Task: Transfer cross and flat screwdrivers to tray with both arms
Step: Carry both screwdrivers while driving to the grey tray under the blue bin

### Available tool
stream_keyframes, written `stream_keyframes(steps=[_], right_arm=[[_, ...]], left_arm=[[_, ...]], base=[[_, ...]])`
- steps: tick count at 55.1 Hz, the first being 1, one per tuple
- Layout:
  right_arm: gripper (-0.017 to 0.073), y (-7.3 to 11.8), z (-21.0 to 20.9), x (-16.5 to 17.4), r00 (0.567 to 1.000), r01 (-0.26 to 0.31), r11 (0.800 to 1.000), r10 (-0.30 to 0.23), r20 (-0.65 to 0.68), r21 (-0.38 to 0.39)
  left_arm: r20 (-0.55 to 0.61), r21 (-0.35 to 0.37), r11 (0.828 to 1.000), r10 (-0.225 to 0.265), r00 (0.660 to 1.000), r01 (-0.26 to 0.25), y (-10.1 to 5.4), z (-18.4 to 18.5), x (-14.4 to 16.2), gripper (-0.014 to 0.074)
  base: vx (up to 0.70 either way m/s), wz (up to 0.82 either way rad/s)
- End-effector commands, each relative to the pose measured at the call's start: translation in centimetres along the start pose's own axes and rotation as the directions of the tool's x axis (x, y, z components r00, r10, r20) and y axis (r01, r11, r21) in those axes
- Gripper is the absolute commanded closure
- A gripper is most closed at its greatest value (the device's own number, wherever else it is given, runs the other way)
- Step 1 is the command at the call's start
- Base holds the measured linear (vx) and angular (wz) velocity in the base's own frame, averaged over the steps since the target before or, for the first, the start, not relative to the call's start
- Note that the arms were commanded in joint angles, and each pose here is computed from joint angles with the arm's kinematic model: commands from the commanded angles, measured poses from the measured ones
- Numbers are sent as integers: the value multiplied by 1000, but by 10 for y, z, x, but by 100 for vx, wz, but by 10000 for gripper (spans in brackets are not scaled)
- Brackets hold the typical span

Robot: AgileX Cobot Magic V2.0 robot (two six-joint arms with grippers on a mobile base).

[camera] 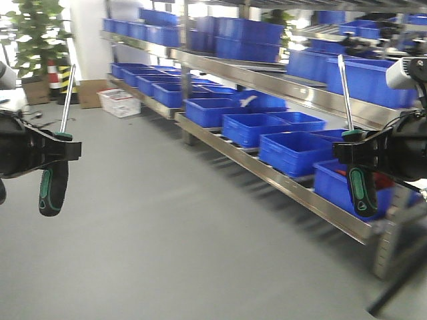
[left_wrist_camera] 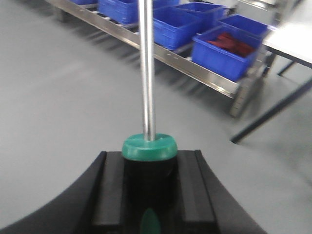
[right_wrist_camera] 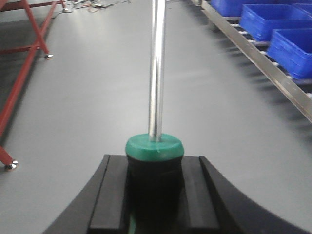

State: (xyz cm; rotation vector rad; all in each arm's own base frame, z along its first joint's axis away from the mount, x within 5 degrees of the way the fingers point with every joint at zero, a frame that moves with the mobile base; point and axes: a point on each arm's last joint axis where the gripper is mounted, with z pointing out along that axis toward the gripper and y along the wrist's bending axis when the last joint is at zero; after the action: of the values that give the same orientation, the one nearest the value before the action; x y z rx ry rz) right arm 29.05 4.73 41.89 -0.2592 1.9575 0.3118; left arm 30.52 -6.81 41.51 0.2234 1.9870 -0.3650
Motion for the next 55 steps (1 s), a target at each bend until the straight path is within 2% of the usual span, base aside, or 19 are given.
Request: stream_keyframes(steps=[1,35,55], right_arm=[[567,2,-19,-22,990,4,1000,-8,138,23],[567,2,-19,-22,990,5,1000,-8,139,25],[567,2,-19,-22,990,4,1000,-8,139,24]], left_arm=[[144,-1,1000,-12,990,12,-5,-19,-21,591],[144,-1,1000,-12,990,12,-5,-19,-21,591],[144,-1,1000,-12,990,12,-5,-19,-21,591]], base=[[59,51],[61,53],[60,35]])
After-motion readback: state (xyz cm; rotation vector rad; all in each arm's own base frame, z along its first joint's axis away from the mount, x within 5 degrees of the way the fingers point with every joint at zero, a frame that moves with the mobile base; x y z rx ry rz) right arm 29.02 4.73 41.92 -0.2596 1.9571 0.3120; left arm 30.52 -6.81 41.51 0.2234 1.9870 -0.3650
